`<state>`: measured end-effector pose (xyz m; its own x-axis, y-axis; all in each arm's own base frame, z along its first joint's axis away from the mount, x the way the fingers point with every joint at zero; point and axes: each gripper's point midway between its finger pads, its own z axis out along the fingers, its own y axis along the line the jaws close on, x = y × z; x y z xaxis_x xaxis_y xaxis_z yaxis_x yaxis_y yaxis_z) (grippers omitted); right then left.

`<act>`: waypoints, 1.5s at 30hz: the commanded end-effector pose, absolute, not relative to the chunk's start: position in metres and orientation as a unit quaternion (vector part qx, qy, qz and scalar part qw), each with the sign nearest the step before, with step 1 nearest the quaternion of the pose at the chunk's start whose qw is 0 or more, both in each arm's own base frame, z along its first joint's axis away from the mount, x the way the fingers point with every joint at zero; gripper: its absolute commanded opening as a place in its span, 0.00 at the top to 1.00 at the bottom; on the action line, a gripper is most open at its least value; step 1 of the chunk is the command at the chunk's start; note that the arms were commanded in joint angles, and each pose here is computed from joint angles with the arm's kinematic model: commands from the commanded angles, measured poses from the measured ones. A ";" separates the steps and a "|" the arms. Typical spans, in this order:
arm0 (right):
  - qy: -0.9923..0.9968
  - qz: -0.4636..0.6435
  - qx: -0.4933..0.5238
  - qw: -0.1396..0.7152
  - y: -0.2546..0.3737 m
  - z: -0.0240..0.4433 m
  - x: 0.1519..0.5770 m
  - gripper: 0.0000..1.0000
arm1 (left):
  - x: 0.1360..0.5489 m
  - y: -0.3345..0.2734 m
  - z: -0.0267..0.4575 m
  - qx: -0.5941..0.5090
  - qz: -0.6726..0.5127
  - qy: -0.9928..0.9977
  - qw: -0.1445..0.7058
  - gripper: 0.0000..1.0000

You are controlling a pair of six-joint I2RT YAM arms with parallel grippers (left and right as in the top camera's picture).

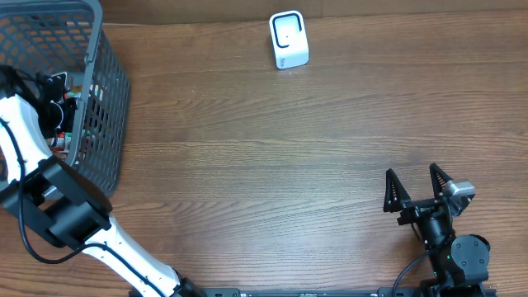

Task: Scan the item barcode
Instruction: 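Grasp the Kleenex pack and green wipes pack with the left gripper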

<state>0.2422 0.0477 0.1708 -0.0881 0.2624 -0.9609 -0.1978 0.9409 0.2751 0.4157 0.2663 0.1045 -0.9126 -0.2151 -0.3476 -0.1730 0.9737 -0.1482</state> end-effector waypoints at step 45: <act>0.720 0.168 0.028 0.673 0.046 0.167 0.243 0.00 | 0.413 0.270 0.330 -0.201 0.046 0.895 0.396 0.65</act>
